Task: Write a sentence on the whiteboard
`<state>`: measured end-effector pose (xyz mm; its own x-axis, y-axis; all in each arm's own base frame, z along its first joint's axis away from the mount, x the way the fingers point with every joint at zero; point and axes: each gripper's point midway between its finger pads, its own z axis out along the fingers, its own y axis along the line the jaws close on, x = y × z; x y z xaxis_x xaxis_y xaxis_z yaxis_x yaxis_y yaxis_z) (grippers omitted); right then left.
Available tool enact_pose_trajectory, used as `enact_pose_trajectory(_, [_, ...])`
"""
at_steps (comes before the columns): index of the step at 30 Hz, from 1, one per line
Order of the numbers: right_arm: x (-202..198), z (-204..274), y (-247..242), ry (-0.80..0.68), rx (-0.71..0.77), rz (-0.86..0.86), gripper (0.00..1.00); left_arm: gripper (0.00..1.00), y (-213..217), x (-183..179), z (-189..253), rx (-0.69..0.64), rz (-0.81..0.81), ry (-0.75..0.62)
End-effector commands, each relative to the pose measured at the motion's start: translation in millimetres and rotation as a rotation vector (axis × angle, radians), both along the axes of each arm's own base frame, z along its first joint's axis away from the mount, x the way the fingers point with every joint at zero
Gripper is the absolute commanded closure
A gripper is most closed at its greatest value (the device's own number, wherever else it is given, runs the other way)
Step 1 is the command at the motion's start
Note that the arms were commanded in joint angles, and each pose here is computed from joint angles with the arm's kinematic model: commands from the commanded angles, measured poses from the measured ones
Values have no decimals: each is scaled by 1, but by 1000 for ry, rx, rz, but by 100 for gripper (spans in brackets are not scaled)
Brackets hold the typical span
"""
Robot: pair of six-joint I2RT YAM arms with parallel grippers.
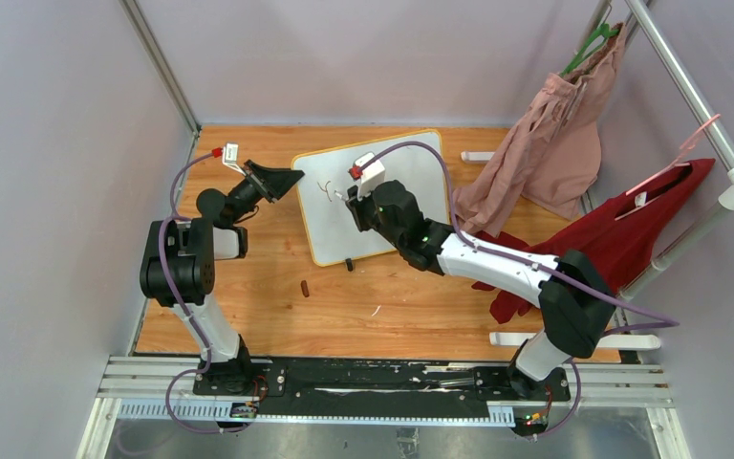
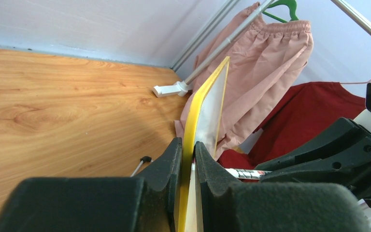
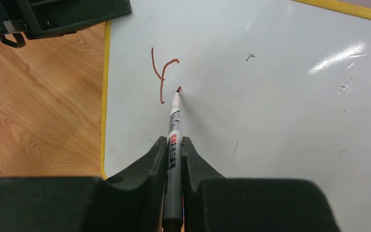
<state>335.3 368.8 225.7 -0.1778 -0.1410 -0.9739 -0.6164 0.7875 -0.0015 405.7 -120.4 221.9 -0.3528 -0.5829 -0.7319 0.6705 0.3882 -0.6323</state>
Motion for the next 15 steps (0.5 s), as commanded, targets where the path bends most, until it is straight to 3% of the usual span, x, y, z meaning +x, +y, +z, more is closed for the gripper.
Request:
enact_pose_trajectory(1, [5, -10, -12, 30, -38, -40, 100, 100, 1, -6, 3, 25, 4, -45])
enact_pose_trajectory(15, [11, -9, -31, 36, -61, -103, 100, 100, 1, -7, 4, 26, 3, -49])
